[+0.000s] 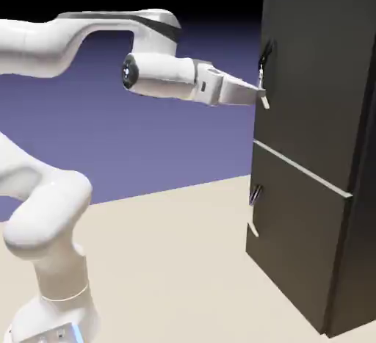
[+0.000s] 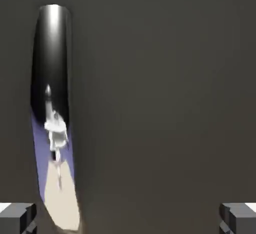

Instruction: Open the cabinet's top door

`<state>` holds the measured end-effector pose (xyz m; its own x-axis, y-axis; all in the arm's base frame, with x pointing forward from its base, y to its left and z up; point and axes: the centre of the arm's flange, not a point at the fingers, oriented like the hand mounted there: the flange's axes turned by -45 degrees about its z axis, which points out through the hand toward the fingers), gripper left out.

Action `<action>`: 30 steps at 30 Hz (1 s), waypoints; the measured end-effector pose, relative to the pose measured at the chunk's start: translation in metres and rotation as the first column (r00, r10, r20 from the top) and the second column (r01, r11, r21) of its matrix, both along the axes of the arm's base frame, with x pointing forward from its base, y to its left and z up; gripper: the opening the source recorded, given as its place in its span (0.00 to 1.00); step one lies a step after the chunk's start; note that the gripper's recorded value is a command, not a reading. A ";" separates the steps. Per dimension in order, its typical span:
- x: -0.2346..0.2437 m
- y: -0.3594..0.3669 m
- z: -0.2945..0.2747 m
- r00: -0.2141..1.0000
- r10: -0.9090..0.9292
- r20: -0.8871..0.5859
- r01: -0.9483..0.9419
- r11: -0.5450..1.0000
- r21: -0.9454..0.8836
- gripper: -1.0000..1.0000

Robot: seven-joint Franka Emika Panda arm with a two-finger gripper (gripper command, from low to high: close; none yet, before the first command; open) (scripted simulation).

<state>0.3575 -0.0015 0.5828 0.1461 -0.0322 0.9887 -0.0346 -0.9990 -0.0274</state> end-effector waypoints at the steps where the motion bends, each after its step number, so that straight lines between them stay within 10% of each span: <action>1: 0.000 0.003 0.000 1.000 -0.002 0.014 0.002 1.000 -0.003 0.50; 16: 0.050 0.038 -0.003 0.989 -0.022 0.145 0.027 0.999 -0.034 0.50; 17: 0.059 0.036 -0.003 0.989 -0.021 0.146 0.026 0.999 -0.032 0.00; 30: -0.010 -0.005 -0.003 0.963 0.226 0.146 -0.224 0.974 -0.033 0.00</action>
